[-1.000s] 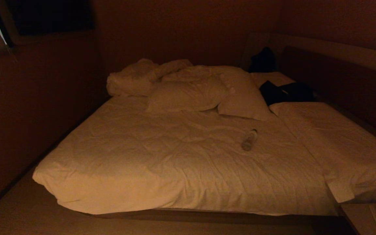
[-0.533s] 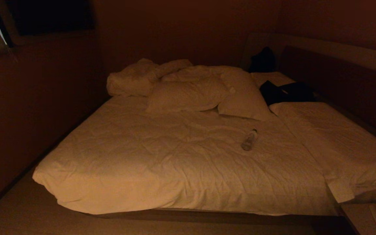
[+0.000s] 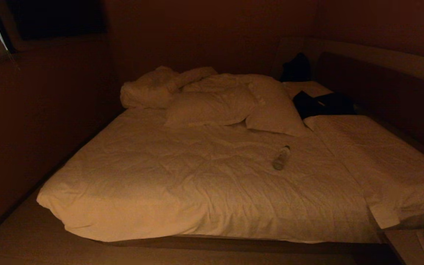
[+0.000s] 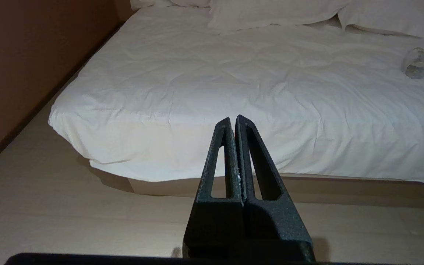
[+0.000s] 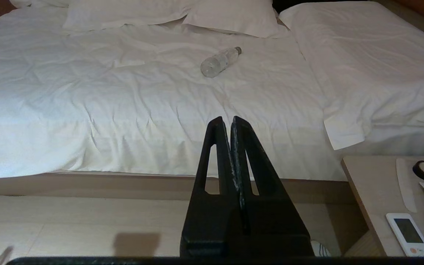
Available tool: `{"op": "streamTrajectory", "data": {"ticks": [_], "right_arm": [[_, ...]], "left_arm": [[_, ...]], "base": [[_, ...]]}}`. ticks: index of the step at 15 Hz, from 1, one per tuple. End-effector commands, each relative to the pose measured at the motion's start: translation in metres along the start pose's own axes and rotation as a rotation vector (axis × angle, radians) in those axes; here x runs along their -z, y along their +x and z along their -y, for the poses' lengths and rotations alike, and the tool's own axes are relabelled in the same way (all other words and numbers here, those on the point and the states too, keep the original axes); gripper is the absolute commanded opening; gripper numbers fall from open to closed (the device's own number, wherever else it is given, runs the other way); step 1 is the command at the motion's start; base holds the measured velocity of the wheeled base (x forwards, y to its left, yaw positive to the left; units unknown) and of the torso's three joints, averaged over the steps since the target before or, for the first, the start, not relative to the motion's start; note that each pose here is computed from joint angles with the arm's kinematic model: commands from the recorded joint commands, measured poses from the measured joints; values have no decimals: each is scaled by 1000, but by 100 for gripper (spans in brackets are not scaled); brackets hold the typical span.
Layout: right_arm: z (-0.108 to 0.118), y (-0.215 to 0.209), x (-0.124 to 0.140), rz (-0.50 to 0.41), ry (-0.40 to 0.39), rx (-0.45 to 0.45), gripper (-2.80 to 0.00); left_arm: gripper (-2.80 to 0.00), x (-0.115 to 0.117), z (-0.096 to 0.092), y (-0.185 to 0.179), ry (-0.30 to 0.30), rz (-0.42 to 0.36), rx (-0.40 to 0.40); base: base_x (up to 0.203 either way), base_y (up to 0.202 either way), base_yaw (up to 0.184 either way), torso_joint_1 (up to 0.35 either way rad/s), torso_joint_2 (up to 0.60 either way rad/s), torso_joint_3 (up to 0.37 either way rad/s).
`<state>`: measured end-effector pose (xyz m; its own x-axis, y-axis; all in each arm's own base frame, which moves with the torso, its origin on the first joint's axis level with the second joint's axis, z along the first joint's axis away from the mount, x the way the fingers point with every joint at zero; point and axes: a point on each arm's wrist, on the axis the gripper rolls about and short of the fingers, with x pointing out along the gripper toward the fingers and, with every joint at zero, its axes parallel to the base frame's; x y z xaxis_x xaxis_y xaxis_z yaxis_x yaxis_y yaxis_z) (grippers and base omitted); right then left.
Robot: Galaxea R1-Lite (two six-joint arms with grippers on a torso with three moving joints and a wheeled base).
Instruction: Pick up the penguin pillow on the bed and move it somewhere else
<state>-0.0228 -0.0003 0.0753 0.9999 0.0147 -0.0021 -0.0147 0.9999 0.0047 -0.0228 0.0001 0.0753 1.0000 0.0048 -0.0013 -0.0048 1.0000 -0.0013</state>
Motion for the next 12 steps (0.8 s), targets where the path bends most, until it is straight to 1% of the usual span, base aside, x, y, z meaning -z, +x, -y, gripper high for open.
{"op": "streamTrajectory", "data": {"ticks": [1, 7, 12], "right_arm": [[0, 0, 1, -5, -2, -1, -280], [0, 0, 0, -4, -14, -2, -280], [0, 0, 1, -3, -6, -1, -280]], "left_arm": [[-280, 0, 0, 0, 0, 0, -1], [-280, 0, 0, 0, 0, 0, -1], [-280, 0, 0, 0, 0, 0, -1]], "base": [[0, 0, 0, 0, 0, 0], [0, 0, 0, 0, 0, 0], [0, 0, 0, 0, 0, 0]]}}
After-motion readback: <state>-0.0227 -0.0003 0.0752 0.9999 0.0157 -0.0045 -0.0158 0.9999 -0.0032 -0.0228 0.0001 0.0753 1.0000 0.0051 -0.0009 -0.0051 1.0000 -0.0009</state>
